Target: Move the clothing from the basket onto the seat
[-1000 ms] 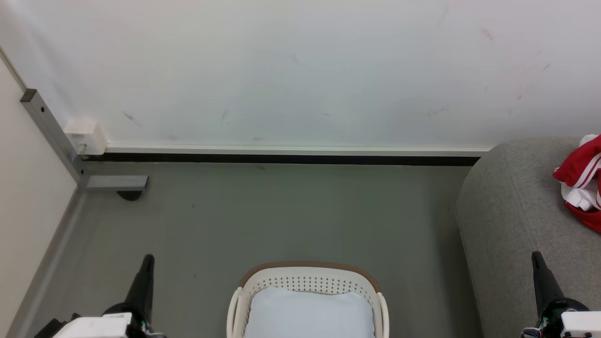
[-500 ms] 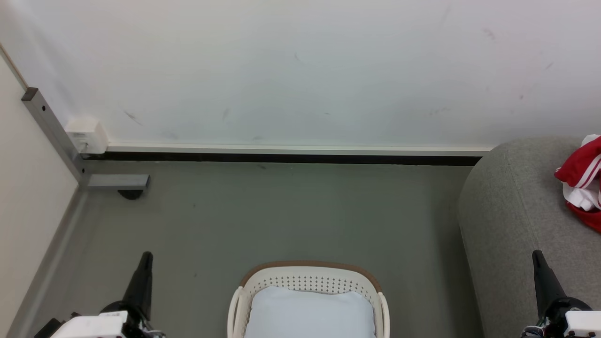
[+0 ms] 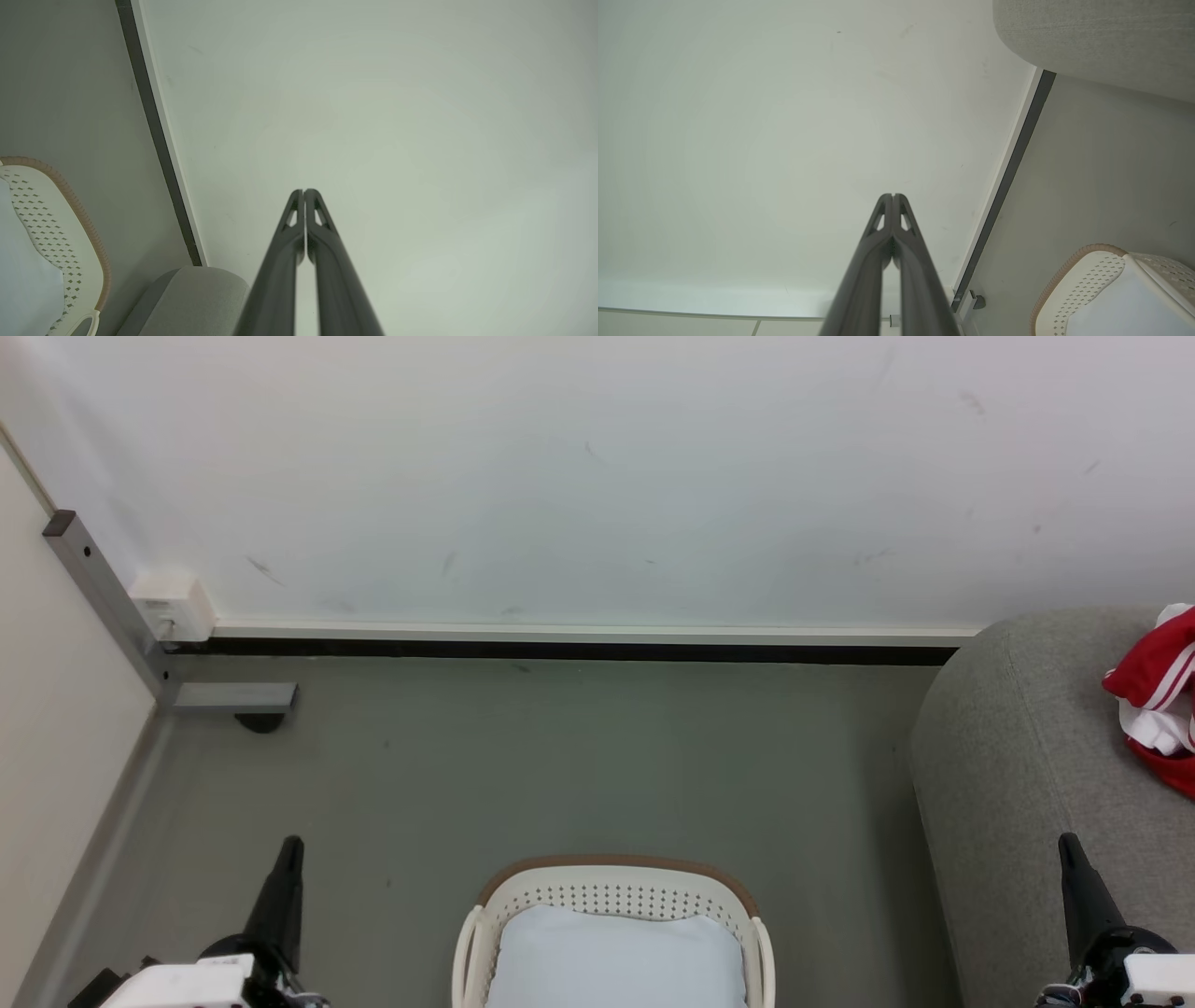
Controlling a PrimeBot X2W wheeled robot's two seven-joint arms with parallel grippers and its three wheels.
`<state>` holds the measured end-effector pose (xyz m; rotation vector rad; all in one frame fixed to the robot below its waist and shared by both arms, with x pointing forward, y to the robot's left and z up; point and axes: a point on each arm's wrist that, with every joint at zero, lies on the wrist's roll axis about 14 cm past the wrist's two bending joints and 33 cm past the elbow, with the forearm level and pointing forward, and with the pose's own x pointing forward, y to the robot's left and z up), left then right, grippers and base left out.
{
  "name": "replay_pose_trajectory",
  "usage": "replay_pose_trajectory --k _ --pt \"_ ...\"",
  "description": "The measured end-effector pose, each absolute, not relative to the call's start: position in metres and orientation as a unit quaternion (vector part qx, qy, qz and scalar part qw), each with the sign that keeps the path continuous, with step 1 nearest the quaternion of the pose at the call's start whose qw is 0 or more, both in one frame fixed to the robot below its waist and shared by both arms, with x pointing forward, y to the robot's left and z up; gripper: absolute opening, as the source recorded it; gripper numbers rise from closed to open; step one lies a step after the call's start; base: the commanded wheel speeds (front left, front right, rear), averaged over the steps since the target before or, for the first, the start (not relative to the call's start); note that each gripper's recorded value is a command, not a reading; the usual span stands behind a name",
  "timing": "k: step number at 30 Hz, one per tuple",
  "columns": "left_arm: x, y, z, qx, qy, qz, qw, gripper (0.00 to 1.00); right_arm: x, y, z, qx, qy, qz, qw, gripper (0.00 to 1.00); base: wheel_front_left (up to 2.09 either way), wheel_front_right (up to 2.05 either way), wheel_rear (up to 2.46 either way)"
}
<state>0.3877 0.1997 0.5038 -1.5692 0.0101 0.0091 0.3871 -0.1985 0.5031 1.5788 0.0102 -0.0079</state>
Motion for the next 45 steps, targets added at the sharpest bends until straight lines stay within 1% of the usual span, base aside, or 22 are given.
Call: replay_pose_trajectory --k 45 --pt "0.3878 0.1997 0.5039 -0.707 0.004 0.004 0.708 0.0 0.3871 -0.1986 0.5032 0.71 0.004 -0.003 0.704 0.0 0.0 0.0 0.0"
